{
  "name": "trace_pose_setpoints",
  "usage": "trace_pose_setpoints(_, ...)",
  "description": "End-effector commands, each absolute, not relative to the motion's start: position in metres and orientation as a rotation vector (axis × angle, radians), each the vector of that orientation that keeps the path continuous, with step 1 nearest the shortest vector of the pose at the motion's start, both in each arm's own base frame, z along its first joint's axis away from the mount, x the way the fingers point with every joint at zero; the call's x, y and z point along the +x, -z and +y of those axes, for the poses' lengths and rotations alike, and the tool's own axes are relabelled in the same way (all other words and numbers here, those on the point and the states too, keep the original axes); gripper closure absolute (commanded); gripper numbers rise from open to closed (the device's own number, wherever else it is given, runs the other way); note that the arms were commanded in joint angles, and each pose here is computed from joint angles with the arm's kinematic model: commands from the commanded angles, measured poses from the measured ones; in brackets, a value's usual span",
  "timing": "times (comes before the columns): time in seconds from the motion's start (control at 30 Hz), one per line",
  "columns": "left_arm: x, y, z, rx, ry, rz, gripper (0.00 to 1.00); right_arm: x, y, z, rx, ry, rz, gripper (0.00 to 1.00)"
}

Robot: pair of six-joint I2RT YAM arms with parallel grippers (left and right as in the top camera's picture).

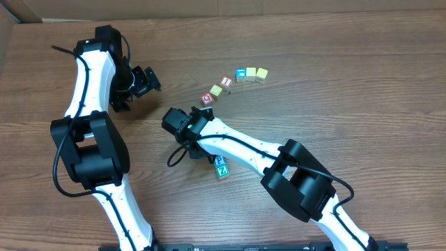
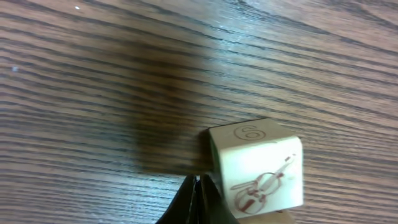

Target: Flip 4 blocks

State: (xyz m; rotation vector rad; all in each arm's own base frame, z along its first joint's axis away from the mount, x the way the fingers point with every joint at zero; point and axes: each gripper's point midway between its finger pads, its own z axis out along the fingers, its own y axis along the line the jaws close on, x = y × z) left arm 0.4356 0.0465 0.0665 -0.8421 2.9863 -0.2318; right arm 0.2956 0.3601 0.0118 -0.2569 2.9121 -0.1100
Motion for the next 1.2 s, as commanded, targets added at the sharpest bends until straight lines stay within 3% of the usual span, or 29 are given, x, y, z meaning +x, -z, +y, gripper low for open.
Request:
trace_pose_setpoints(0.0,0.436,-0.068,0.042,-0.821,0.223,2.988,0.00,0.292,-0.009,0.367,-0.267,0.046,2.940,0.96)
trace_pose_setpoints(0.27,0.436,-0.068,0.042,-0.821,0.223,2.988,0.00,0.282,-0.030,0.376,-0.259,-0.062,3.042,0.96)
trace_pose_setpoints(0.57,0.436,-0.068,0.042,-0.821,0.223,2.988,0.00,0.243,-0.022,0.362,-0.331,0.065,3.148,0.96)
trace_pose_setpoints(0.87,0.436,-0.068,0.042,-0.821,0.223,2.988,0.00,0.248,-0.015,0.380,-0.427,-0.033,3.094,0.96)
trace_pose_setpoints(1.17,0.436,-0.068,0.042,-0.821,0.223,2.988,0.00,0.218,-0.017,0.349,-0.475,0.146,3.217,0.96)
